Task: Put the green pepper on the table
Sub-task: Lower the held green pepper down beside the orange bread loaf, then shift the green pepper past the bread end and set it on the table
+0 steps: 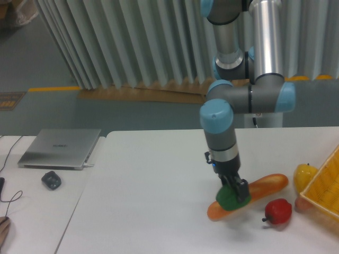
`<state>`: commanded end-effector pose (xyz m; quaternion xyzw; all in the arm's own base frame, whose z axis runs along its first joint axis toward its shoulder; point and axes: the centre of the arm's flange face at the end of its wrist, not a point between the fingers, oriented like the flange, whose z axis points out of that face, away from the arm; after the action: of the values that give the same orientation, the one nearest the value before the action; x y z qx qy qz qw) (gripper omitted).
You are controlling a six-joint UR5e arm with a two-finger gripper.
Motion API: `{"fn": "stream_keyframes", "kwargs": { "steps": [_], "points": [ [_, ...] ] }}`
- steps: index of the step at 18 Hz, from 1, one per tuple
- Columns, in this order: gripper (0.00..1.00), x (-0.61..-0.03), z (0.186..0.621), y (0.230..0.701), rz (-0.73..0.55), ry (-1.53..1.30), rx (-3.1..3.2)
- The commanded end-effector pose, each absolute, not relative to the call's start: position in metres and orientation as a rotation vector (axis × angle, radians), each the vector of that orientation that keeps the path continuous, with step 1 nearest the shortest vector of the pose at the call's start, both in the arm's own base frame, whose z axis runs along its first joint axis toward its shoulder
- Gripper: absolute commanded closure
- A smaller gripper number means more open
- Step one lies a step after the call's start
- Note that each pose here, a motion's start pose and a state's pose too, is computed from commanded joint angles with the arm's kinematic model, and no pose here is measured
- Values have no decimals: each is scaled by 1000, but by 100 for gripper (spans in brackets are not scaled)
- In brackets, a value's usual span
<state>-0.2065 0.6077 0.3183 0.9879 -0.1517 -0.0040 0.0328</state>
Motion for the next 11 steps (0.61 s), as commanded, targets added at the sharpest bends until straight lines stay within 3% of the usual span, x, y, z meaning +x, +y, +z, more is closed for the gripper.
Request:
{"fn": "stream_keyframes", "kwargs": {
  "steps": [4,11],
  "points": [
    [43,-175,321,606,58,-478,3038],
    [43,-155,315,612,70,-483,3028]
  ]
}}
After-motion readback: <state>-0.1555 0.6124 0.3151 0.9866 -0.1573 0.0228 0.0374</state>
